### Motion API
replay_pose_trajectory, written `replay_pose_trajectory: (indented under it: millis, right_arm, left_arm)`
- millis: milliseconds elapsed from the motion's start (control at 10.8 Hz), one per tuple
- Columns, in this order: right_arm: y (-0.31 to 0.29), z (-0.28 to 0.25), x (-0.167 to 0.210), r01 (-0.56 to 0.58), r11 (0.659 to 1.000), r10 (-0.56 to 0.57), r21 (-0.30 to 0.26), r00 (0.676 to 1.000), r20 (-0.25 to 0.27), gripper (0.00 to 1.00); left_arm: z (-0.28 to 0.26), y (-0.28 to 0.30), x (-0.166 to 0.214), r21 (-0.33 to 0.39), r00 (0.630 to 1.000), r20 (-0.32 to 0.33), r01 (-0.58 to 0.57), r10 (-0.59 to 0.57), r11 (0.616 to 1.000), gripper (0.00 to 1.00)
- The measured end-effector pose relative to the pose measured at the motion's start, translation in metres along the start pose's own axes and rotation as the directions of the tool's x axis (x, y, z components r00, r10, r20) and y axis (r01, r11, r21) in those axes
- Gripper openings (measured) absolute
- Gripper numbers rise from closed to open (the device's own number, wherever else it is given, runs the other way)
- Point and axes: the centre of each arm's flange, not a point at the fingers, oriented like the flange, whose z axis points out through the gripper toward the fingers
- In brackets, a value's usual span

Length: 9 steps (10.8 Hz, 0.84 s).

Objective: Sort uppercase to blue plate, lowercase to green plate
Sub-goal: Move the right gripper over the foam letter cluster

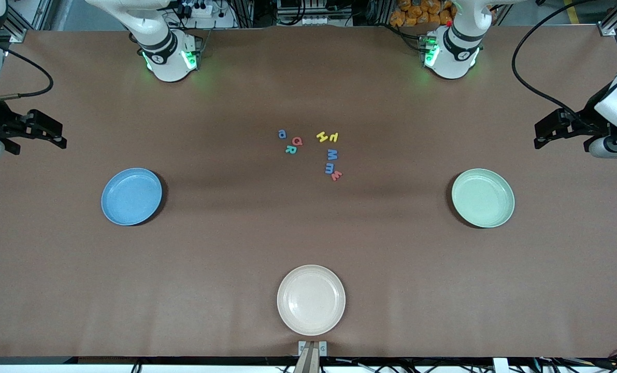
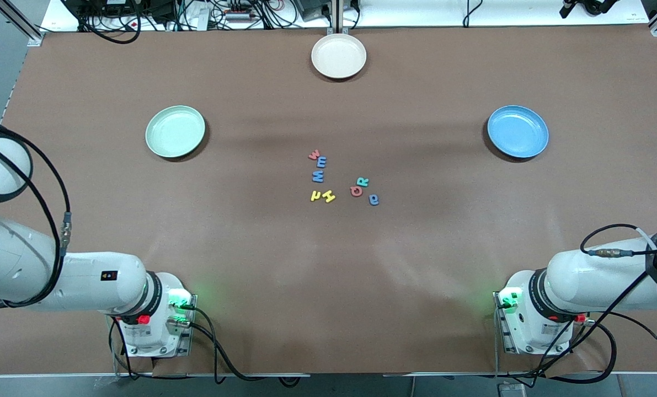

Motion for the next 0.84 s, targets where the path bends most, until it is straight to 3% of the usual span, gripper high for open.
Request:
replay_pose_trajectory:
  millis: [837]
  right_arm:
    - [-0.022,0.005,0.002,-0.01,1.0,0.01,0.002,1.0,0.011,1.0]
  left_arm:
    - [0.001,-0.001,-0.001,0.0,1.0,0.006,0.001,-0.001,1.0,1.0]
